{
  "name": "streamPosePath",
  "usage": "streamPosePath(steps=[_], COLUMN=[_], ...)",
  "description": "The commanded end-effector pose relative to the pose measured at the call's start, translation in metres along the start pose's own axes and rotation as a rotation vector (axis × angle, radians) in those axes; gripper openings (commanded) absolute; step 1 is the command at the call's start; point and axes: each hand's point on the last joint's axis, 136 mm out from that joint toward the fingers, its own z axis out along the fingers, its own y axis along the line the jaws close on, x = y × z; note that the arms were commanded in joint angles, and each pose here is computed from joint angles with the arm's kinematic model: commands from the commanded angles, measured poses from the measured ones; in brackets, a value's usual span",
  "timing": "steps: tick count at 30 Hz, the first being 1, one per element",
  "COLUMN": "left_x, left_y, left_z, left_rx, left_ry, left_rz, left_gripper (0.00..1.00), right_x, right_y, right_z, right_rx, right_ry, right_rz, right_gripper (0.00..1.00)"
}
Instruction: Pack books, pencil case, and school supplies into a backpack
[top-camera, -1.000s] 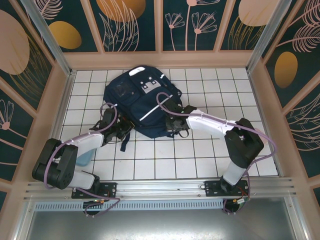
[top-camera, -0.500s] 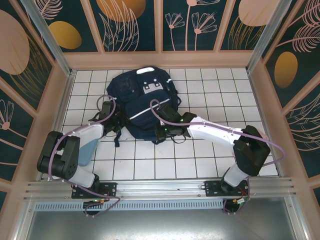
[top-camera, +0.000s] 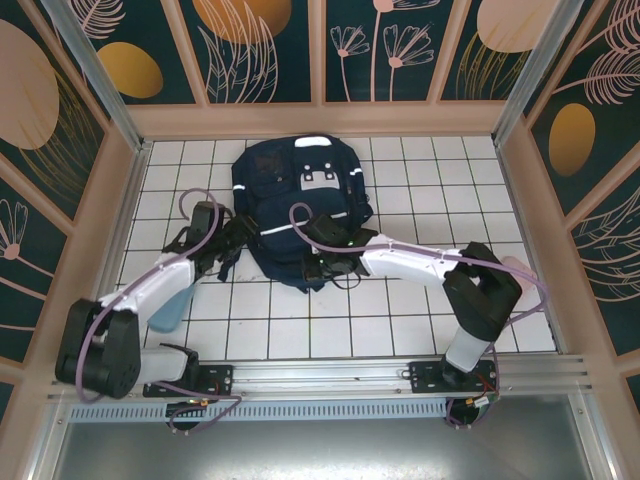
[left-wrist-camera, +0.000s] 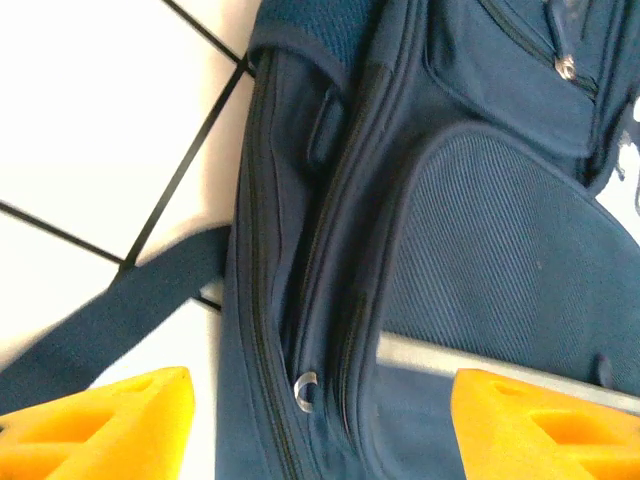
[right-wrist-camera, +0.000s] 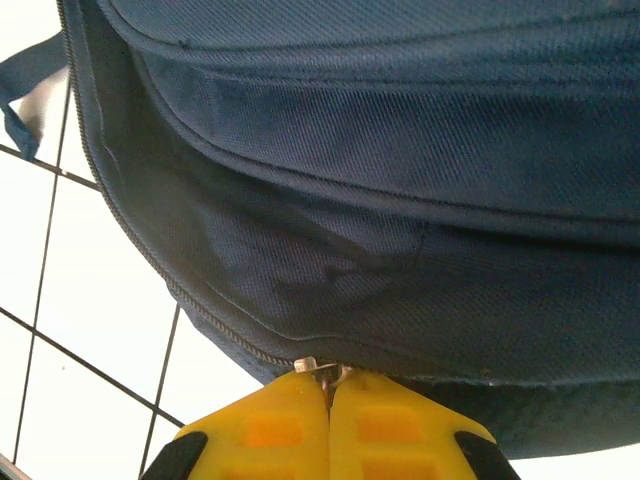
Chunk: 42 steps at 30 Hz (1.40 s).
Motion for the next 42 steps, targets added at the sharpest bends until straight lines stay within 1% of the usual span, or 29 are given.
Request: streamPosePath(steps=[1,2,5,9,11,13,17,22,25,27,30,32,37,39,42], left_x=[0.027,0.034,0.049,0.061,0.063,0.065,0.069,0.071,0.069,0.068,0.066,0.064,0.061,0.059,0.059], left_y=[0.003,0.000,-0.005,-0.005,0.001,0.003,0.007,0.006,0.005,0.008,0.016,0.022,0.037,0.043,0.047], left_z=[-0.008,-0.009,-0.010,-0.005,-0.002,0.001,0.006,0.015,0.021,0.024,0.027,0.027,0.027,0.026,0.027], left_rx=[0.056,0.083,0.107,0.102,0.082,0.090,0.076,0.080,0.075,0.061,0.031,0.009,-0.059,-0.083,-0.101], left_ry=[0.097,0.126,0.184,0.222,0.221,0.213,0.222,0.232,0.228,0.219,0.197,0.177,0.142,0.128,0.120], left_rz=[-0.084,-0.101,-0.119,-0.131,-0.151,-0.174,-0.201,-0.199,-0.195,-0.193,-0.195,-0.194,-0.176,-0.177,-0.176], left_gripper=[0.69,0.69,0.68,0.63,0.58,0.54,0.53,0.53,0.47,0.38,0.19,0.12,0.03,0.01,0.00], right_x=[-0.024,-0.024,-0.026,-0.026,-0.026,-0.024,-0.022,-0.017,-0.009,-0.003,0.006,0.011,0.013,0.010,0.002], right_y=[0.038,0.041,0.045,0.047,0.046,0.045,0.044,0.044,0.042,0.037,0.015,-0.004,-0.056,-0.071,-0.084], right_z=[-0.002,0.000,0.002,0.002,0.003,0.003,0.004,0.005,0.008,0.009,0.008,0.003,-0.018,-0.024,-0.032], right_rx=[-0.122,-0.130,-0.149,-0.156,-0.156,-0.156,-0.151,-0.146,-0.126,-0.094,0.015,0.104,0.330,0.361,0.369], right_ry=[-0.060,-0.056,-0.054,-0.055,-0.053,-0.049,-0.042,-0.026,-0.003,0.012,0.025,0.029,0.009,-0.003,-0.026], right_rz=[-0.037,-0.042,-0.053,-0.055,-0.053,-0.051,-0.049,-0.064,-0.080,-0.090,-0.101,-0.103,-0.109,-0.100,-0.079], right_gripper=[0.00,0.00,0.00,0.00,0.00,0.00,0.00,0.00,0.00,0.00,0.00,0.00,0.00,0.00,0.00])
